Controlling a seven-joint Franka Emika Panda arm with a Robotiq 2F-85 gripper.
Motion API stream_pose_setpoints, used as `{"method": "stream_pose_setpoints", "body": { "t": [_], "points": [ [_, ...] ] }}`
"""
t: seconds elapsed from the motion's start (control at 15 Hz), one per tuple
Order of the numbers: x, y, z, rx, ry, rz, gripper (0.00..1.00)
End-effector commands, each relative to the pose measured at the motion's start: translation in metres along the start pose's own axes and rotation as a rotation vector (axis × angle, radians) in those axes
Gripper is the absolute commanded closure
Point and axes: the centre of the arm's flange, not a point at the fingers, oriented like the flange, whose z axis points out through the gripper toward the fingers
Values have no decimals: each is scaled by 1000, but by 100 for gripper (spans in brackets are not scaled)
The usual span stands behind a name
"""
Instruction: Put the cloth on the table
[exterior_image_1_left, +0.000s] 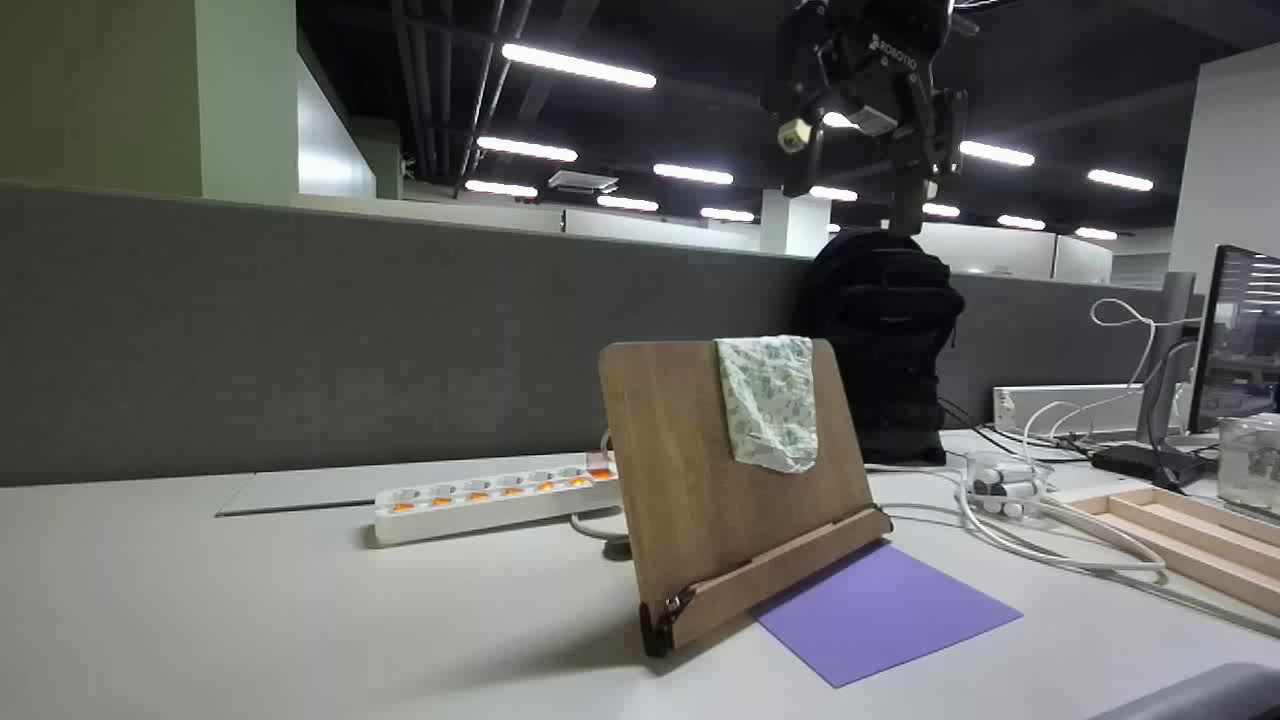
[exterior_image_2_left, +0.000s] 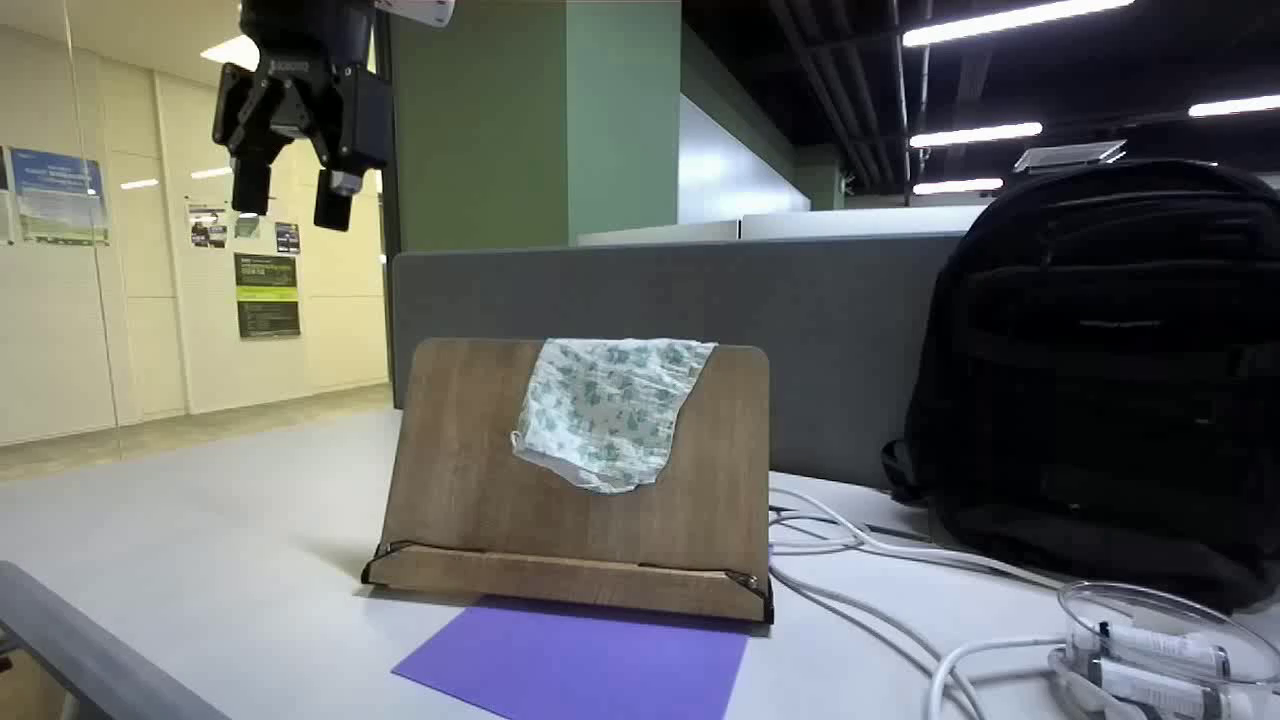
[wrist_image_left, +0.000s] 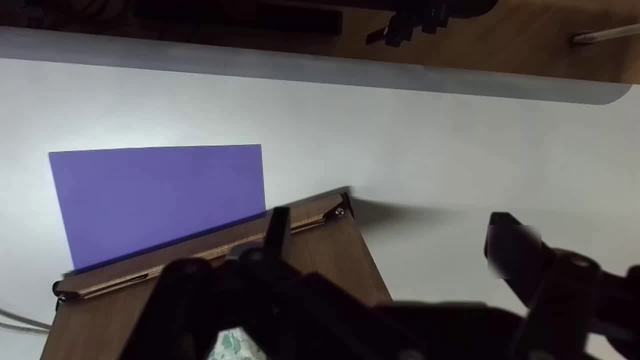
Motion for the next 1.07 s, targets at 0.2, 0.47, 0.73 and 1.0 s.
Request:
{"method": "stream_pose_setpoints", "body": {
  "t": [0.2, 0.47, 0.73, 1.0],
  "points": [
    [0, 0, 0, 0, 0, 0, 0],
    [0, 0, 0, 0, 0, 0, 0],
    [0, 0, 0, 0, 0, -1, 0],
    [5, 1, 1, -10, 15, 2, 0]
  ]
}}
